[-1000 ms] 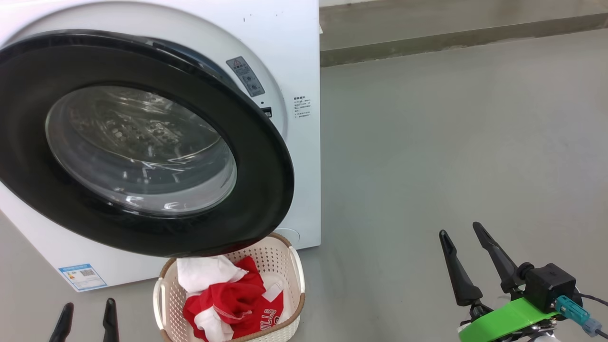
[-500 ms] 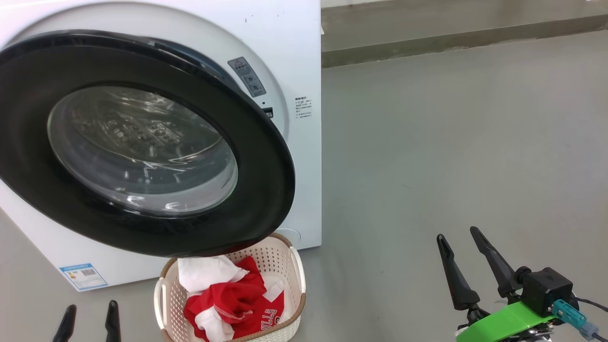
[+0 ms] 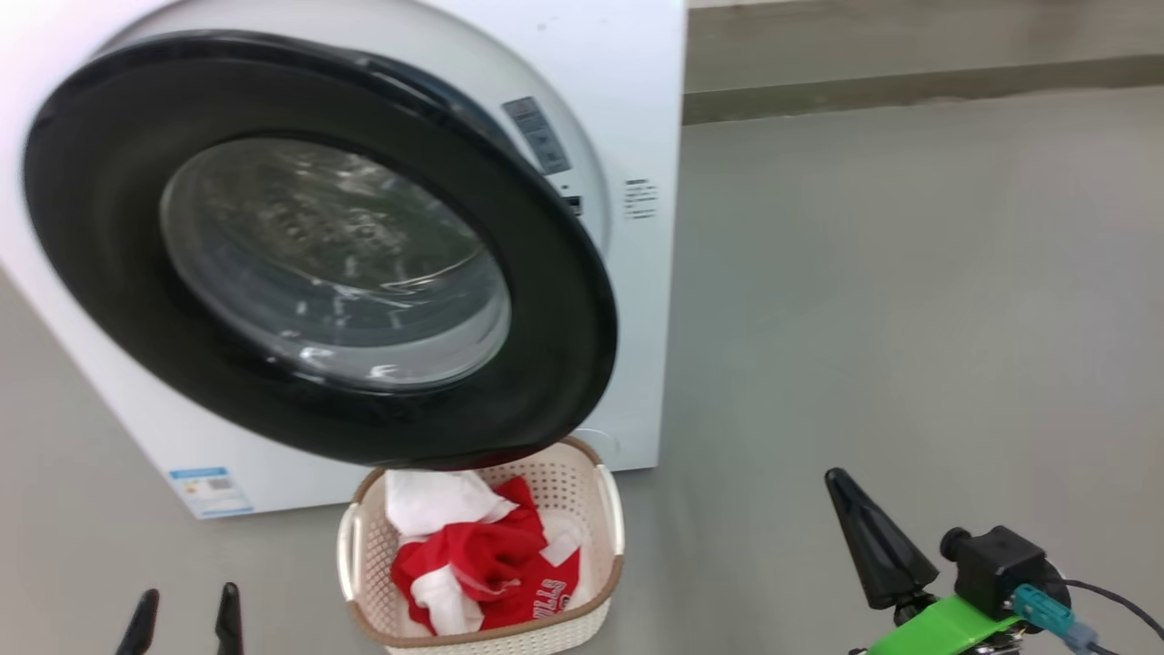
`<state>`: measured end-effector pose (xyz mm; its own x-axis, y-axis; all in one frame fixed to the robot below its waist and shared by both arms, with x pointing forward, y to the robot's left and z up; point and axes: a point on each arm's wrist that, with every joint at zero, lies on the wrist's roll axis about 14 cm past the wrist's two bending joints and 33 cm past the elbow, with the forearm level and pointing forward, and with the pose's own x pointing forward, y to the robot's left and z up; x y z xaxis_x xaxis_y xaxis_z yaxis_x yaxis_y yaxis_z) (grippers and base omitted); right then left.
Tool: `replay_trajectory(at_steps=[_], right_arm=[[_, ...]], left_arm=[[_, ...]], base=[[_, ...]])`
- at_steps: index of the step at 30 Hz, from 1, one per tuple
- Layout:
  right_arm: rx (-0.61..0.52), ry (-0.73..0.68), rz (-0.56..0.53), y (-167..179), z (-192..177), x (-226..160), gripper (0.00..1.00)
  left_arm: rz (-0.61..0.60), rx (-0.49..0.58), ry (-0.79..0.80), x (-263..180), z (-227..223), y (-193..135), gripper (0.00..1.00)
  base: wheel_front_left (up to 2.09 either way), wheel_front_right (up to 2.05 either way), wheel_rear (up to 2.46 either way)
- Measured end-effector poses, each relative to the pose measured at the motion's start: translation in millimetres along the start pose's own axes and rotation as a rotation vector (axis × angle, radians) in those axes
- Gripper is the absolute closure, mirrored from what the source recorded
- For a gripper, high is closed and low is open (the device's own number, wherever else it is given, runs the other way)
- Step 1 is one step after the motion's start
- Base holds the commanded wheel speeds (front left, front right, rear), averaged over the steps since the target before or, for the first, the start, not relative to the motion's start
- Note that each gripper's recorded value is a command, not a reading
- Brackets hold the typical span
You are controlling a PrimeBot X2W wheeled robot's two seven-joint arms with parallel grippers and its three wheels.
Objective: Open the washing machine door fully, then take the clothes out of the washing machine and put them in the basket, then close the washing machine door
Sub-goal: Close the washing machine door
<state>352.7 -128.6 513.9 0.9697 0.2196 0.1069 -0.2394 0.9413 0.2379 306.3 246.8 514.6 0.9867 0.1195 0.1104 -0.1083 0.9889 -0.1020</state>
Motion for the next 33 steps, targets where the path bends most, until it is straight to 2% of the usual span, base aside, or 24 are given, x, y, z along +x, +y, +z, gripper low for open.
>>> replay_trajectory(at_steps=[8, 19, 27, 33], right_arm=[[-0.007, 0.037, 0.170, 48, -8, 35, 1.00], [-0.051, 0.104, 0.450, 135, -20, 87, 1.00], [-0.060, 0.124, 0.519, 159, -22, 126, 1.00], [-0.046, 0.112, 0.516, 161, -19, 160, 1.00]], left_arm=[[0.041, -0.015, 0.011, -16, -4, 8, 0.00], [0.086, -0.003, -0.006, -24, 3, 22, 0.00], [0.107, -0.003, 0.000, -23, 3, 26, 0.00], [0.125, -0.005, 0.017, -16, 0, 30, 0.00]], base=[[0.00, 0.00, 0.00], [0.00, 0.00, 0.00], [0.00, 0.00, 0.00], [0.00, 0.00, 0.00]])
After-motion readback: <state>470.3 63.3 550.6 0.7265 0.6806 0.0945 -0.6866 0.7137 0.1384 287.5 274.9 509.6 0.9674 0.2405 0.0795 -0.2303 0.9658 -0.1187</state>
